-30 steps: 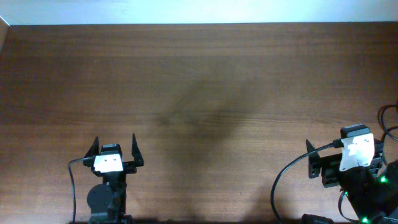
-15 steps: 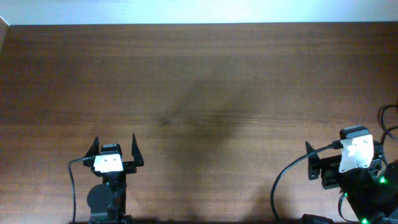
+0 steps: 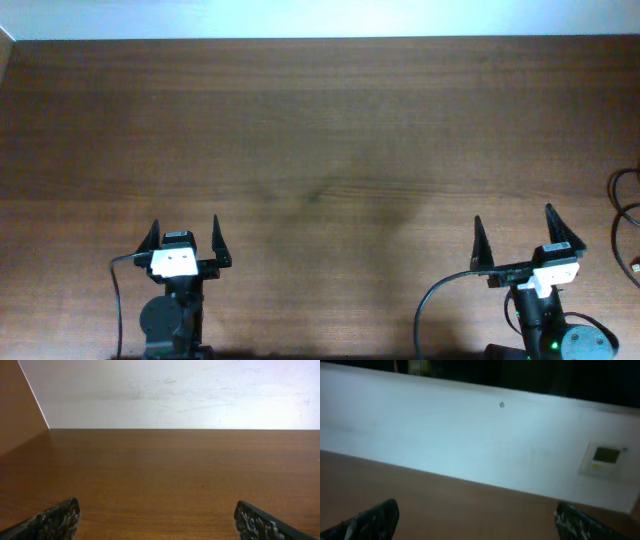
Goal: Untangle cables
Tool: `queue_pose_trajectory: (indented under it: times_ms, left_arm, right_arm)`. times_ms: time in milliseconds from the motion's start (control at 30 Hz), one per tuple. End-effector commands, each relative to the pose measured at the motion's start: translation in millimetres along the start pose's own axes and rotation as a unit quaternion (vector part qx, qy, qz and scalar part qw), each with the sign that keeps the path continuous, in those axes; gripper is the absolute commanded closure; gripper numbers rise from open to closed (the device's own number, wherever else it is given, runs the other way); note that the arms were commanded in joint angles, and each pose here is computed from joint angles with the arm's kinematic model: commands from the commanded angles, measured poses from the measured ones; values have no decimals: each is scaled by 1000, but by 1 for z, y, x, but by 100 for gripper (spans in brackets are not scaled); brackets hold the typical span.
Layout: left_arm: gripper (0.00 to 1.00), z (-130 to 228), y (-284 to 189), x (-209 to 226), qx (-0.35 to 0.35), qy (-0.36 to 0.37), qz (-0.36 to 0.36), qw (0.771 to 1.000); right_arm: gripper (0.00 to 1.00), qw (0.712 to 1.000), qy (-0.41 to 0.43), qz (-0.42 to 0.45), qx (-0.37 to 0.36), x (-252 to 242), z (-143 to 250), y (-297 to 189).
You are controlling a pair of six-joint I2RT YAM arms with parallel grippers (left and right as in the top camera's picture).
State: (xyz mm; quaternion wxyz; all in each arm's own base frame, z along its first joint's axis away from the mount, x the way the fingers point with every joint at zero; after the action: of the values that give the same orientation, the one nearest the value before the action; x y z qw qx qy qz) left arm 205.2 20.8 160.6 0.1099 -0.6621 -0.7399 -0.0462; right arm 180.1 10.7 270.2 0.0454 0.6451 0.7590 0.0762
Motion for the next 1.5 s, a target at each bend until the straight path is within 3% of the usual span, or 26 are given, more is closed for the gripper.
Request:
queue_pose_trajectory:
  times_ms: [0,167,400,833,1467]
  left_arm:
    - [1,1,0,0,1,-5,2,1000]
    - [1,1,0,0,1,-5,3,1000]
    - [1,1,0,0,1,-5,3,1000]
    - [1,1,0,0,1,-5,3,1000]
    - [1,1,0,0,1,-5,3,1000]
  right_arm:
    - [1,999,7,4,-36,-3,4,3]
    - [1,997,-2,35,-75,-15,14,5]
    - [1,993,50,96,-53,-23,43,9]
    - [1,984,84,115,107,-23,111,4]
    - [1,984,81,116,112,-23,112,3]
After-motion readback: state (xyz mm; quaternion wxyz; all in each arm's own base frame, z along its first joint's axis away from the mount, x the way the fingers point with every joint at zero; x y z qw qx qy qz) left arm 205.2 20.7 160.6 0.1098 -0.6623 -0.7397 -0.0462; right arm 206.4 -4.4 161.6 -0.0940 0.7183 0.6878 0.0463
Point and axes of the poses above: each gripper's point midway between its finger pads, its own y axis out along the fingers, its own x axis along the line the jaws close on, z = x × y, the point moved 4 cm from there along -y, back along the fingers, and after that the axes turned 10 degrees about y, right-handed, at the moved point
